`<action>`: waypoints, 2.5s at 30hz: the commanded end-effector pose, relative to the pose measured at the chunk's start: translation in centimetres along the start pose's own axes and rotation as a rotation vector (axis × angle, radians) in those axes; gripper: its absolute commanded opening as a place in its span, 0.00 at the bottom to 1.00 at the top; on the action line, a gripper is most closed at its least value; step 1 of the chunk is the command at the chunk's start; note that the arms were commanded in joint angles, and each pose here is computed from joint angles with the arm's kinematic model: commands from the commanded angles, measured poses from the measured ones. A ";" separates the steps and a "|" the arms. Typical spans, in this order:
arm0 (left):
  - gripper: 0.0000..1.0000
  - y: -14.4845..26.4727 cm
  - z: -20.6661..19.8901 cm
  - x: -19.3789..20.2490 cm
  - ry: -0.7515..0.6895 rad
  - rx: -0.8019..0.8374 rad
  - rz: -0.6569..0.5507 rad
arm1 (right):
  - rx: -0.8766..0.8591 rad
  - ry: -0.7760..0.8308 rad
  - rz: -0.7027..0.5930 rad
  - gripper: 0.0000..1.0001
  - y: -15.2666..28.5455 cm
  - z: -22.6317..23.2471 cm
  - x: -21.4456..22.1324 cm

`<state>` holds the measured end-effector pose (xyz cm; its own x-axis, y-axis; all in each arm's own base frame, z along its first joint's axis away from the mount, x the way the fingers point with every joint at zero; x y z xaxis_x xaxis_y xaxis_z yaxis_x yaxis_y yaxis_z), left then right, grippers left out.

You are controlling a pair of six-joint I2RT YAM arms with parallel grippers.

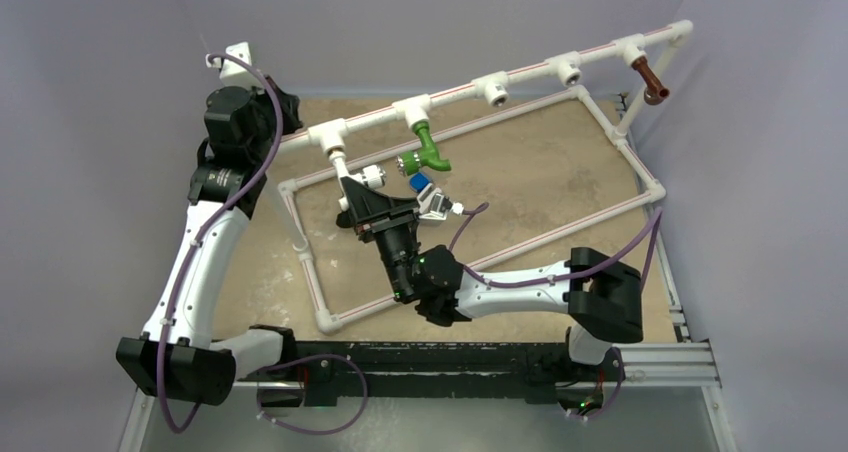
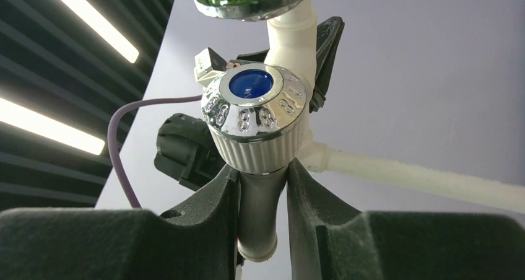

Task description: Install the water faucets

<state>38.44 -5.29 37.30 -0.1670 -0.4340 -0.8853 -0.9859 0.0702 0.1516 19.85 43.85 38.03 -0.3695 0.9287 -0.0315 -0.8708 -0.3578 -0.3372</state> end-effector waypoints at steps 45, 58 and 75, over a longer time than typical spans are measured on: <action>0.00 0.0 6.0 7.8 0.005 -0.170 0.280 | -0.611 2.032 0.341 0.88 5.5 4.3 -6.0; 0.00 -0.1 6.2 7.9 0.009 -0.174 0.287 | -0.623 2.781 0.067 0.91 2.8 4.0 -6.5; 0.00 -0.1 6.2 8.0 0.010 -0.173 0.289 | -0.621 2.859 0.010 0.84 -1.0 3.5 -3.4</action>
<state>38.84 -3.92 36.81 -0.1705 -0.4419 -0.8807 -0.9851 0.0566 0.1623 20.36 41.30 38.34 0.7618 -0.6476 0.0168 -0.6269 -0.7434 -0.2334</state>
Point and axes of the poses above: each gripper's point midway between its finger pads, its own y axis back along the fingers, its own z axis along the line the jaws close on, x = y × z, the point moved 1 cm from there along y, back along the fingers, and after that the axes turned 8 degrees about y, right-handed, at the moved point
